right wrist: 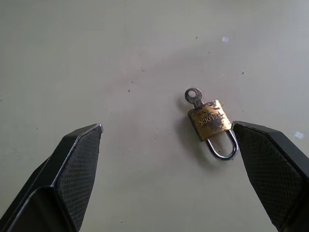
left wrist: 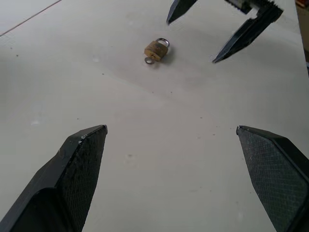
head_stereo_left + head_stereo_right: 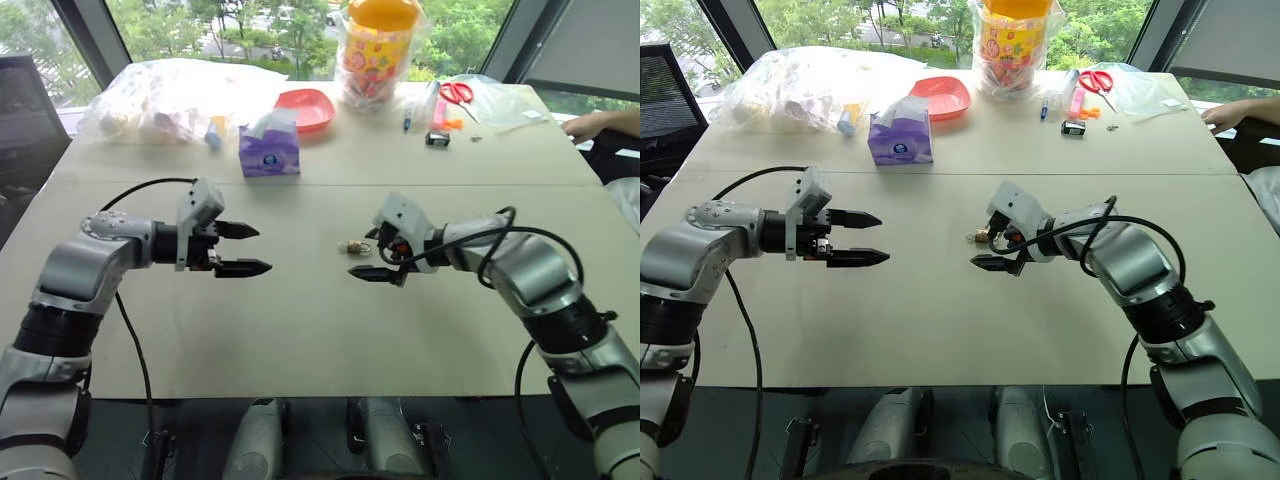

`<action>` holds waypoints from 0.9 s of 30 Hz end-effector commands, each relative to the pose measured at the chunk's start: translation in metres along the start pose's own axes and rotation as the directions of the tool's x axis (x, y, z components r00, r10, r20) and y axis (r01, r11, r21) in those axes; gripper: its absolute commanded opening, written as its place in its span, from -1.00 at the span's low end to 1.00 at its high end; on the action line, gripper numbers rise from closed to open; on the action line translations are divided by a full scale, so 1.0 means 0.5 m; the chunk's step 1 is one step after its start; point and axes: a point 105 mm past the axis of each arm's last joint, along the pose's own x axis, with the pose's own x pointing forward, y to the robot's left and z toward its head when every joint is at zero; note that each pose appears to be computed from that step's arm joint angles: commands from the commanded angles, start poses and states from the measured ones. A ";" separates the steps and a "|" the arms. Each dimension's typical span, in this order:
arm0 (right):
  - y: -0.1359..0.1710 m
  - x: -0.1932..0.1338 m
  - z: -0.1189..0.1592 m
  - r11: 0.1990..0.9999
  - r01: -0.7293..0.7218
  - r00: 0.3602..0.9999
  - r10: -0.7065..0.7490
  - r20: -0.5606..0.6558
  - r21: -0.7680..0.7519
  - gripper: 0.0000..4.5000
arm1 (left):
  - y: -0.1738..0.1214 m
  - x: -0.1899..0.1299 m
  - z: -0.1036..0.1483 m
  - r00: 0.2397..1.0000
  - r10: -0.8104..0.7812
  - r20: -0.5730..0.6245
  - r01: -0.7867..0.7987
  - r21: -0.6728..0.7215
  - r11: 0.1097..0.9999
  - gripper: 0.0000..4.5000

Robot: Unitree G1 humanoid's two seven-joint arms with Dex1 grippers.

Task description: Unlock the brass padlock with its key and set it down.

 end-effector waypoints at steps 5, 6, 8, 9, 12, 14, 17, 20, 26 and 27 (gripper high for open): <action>-0.055 0.016 0.036 0.995 0.041 0.999 -0.039 0.018 -0.094 1.00 | -0.013 0.007 -0.004 1.000 0.006 0.016 -0.006 0.028 1.000 0.99; -0.060 0.022 0.037 0.994 0.038 0.999 -0.037 0.012 -0.102 1.00 | -0.015 0.008 -0.009 1.000 0.009 0.018 -0.010 0.022 1.000 0.99; -0.065 0.034 0.035 0.993 0.018 1.000 -0.019 -0.004 -0.113 1.00 | -0.018 0.009 -0.014 1.000 0.019 0.022 -0.019 0.015 1.000 0.99; -0.067 0.038 0.035 0.993 0.010 1.000 -0.011 -0.008 -0.114 1.00 | -0.020 0.010 -0.015 0.999 0.022 0.024 -0.022 0.014 1.000 0.99; -0.064 0.048 0.024 0.993 -0.027 0.999 0.023 -0.033 -0.119 1.00 | -0.020 0.010 -0.017 0.999 0.034 0.027 -0.034 0.013 0.999 0.99; -0.061 0.055 0.016 0.990 -0.046 0.998 0.039 -0.051 -0.135 0.66 | -0.020 0.010 -0.019 0.999 0.041 0.026 -0.041 0.014 0.999 1.00; -0.052 0.060 0.007 0.984 -0.074 0.996 0.063 -0.071 -0.161 0.00 | -0.019 0.009 -0.018 0.998 0.049 0.031 -0.050 0.013 0.999 1.00; -0.048 0.063 0.006 0.982 -0.077 0.995 0.066 -0.070 -0.173 -0.68 | -0.018 0.010 -0.017 0.998 0.054 0.038 -0.055 0.013 0.998 1.00; -0.051 0.019 0.088 0.888 0.081 0.989 -0.014 0.150 -0.453 -0.69 | 0.000 0.022 0.014 0.987 0.057 0.148 -0.050 -0.049 0.998 1.00; -0.047 0.006 0.108 0.864 0.117 0.979 -0.020 0.201 -0.489 -0.69 | 0.005 0.024 0.021 0.983 0.054 0.174 -0.042 -0.068 0.997 1.00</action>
